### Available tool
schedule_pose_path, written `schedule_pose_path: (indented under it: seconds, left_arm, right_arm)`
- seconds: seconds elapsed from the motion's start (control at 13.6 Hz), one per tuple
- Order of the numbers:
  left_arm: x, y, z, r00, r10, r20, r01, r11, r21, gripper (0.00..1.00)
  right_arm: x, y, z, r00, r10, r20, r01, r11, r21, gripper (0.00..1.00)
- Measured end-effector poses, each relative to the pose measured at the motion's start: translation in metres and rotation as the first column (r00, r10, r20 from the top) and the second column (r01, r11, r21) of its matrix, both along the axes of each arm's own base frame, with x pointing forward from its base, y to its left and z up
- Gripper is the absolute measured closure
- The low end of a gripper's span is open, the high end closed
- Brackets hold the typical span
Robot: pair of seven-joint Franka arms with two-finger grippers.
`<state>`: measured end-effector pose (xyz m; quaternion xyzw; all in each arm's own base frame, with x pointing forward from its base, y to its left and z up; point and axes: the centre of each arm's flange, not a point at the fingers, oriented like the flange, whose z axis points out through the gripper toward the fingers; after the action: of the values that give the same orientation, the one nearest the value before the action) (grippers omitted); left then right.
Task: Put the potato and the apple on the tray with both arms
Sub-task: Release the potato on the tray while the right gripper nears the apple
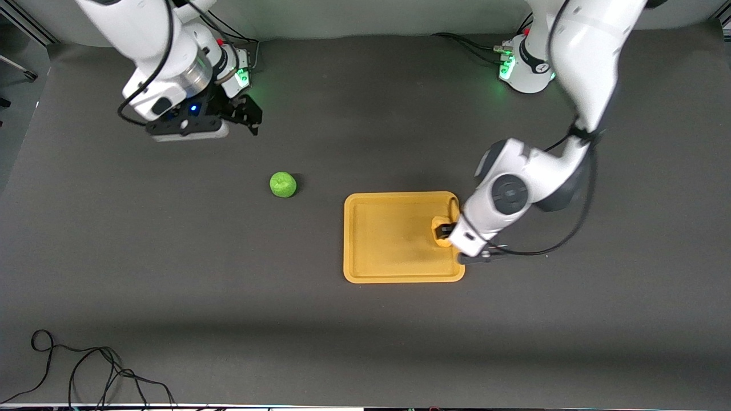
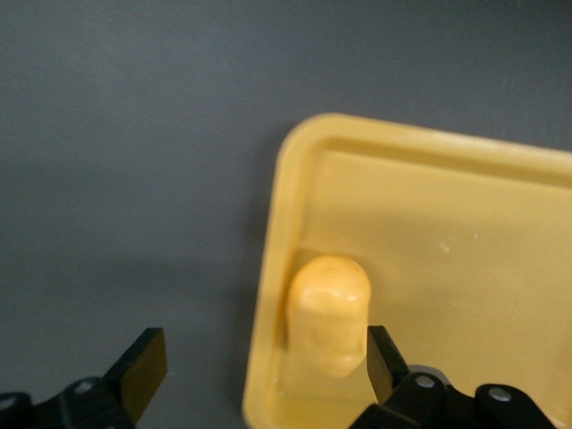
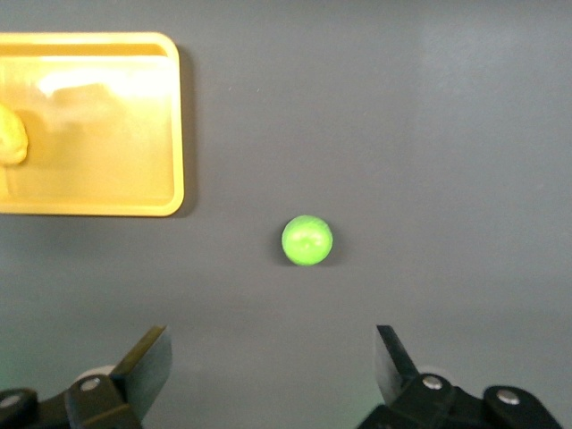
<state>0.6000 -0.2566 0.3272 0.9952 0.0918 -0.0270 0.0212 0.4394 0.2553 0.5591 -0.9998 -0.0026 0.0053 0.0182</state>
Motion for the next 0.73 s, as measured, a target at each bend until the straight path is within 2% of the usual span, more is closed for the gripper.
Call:
schedule_pose_path:
  seconds: [0.07, 0.29, 0.51, 0.73]
  left_arm:
    - [0.003, 0.023, 0.040, 1.000, -0.007, 0.023, 0.007, 1.000, 0.009, 0.00]
    - [-0.001, 0.109, 0.134, 0.992, -0.092, 0.090, 0.089, 0.995, 0.037, 0.00]
    - [-0.016, 0.176, 0.159, 0.973, -0.205, 0.106, 0.199, 0.978, 0.069, 0.00]
    - [-0.024, 0.230, 0.177, 0.965, -0.237, 0.110, 0.228, 0.970, 0.089, 0.00]
  right_arm:
    - [-0.006, 0.001, -0.011, 1.000, 0.004, 0.008, -0.004, 1.000, -0.002, 0.00]
    - [-0.003, -0.008, -0.068, 0.998, 0.014, 0.058, -0.012, 0.999, -0.041, 0.00]
    - [-0.002, -0.017, -0.145, 0.998, -0.013, 0.061, 0.016, 0.999, -0.042, 0.00]
    - [0.004, -0.011, -0.211, 0.996, -0.025, 0.091, 0.028, 0.999, -0.027, 0.00]
